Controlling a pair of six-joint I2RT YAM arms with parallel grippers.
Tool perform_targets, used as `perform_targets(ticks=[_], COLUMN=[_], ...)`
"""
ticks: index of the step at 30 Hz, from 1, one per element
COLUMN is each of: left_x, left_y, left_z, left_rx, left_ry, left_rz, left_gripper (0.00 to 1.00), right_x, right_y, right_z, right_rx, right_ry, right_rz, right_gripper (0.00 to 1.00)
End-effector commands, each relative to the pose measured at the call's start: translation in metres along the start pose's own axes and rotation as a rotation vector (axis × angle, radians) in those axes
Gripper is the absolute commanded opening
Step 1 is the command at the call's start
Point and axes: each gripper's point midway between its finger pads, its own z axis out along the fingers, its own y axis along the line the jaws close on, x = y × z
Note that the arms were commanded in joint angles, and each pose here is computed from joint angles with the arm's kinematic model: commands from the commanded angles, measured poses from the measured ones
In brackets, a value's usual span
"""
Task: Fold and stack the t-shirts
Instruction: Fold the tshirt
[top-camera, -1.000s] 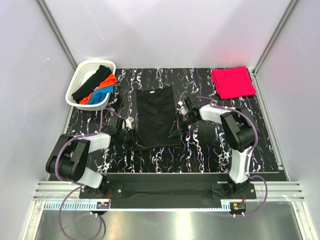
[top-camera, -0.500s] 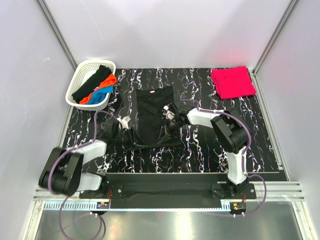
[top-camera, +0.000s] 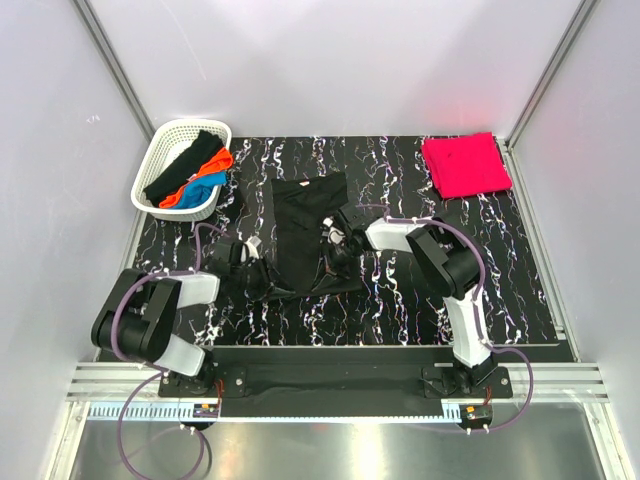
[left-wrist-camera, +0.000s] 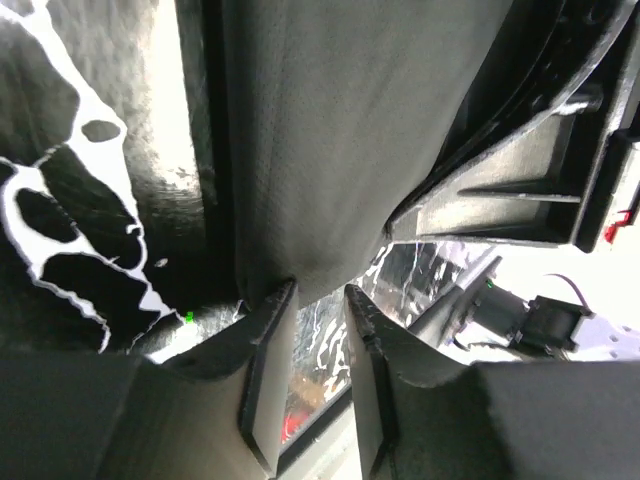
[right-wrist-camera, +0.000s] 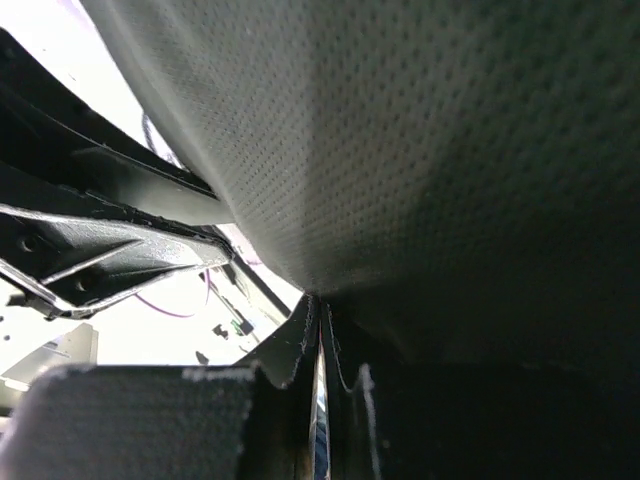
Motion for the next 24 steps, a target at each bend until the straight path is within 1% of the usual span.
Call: perform_targets(ticks=[1, 6, 8, 9, 11, 12, 13, 14, 16, 18, 19, 20, 21, 23, 24], left_x=[-0.008, 0.007, 0.005, 0.002, -0.007, -0.011, -0.02, -0.025, -0.035, -0.053, -0.059, -0.073, -0.078, -0.095, -0.109], left_y=[0.014, 0.032, 0.024, 0.02, 0.003, -0.004, -0.016, -0.022, -0.033, -0.045, -0.05, -0.064, -0.057, -0.065, -0.064], left_z=[0.007, 0.005, -0.001, -0.004, -0.014, -0.017, -0.022, -0.023, -0.024, -0.018, -0.014, -0.012, -0.003, 0.004, 0.012], left_rx=[-0.038, -0.091, -0.088, -0.088, -0.087, -0.081, -0.073, -0.071, -0.061, -0.047, -0.026, 0.001, -0.012, 0.015, 0.011], left_ry=[-0.027, 0.011, 0.013, 0.007, -0.012, -0.019, -0.032, -0.039, -0.051, -0.059, -0.055, -0.07, -0.051, -0.065, -0.071], left_rz=[0.04, 0.055, 0.073, 0.092, 0.123, 0.144, 0.159, 0.168, 0.184, 0.187, 0.186, 0.199, 0.165, 0.168, 0.148], left_gripper=[0.32, 0.31, 0.31, 0.32, 0.36, 0.4, 0.41, 0.41, 0.41, 0.41, 0.4, 0.4, 0.39, 0.38, 0.38], right_x=[0.002, 0.018, 0.017, 0.015, 0.006, 0.003, -0.001, -0.015, -0.028, -0.051, -0.064, -0.071, -0.08, -0.1, -0.104], right_y=[-0.003, -0.01, -0.009, -0.001, 0.006, 0.007, 0.01, 0.01, 0.008, 0.002, 0.007, -0.001, -0.006, -0.008, -0.01], right_z=[0.0, -0.012, -0.023, -0.033, -0.052, -0.058, -0.065, -0.079, -0.092, -0.106, -0.113, -0.11, -0.115, -0.116, -0.115], right_rx=[-0.011, 0.0, -0.005, -0.022, -0.044, -0.053, -0.069, -0.085, -0.1, -0.111, -0.128, -0.127, -0.129, -0.123, -0.113], right_ry=[0.002, -0.002, -0.023, -0.046, -0.094, -0.106, -0.116, -0.154, -0.184, -0.221, -0.238, -0.228, -0.238, -0.255, -0.25], right_rz=[-0.037, -0.043, -0.036, -0.056, -0.053, -0.049, -0.047, -0.04, -0.029, -0.009, -0.023, 0.004, 0.024, 0.017, 0.018], right_gripper=[0.07, 0.07, 0.08, 0.08, 0.09, 0.1, 0.1, 0.11, 0.12, 0.13, 0.13, 0.13, 0.13, 0.13, 0.13])
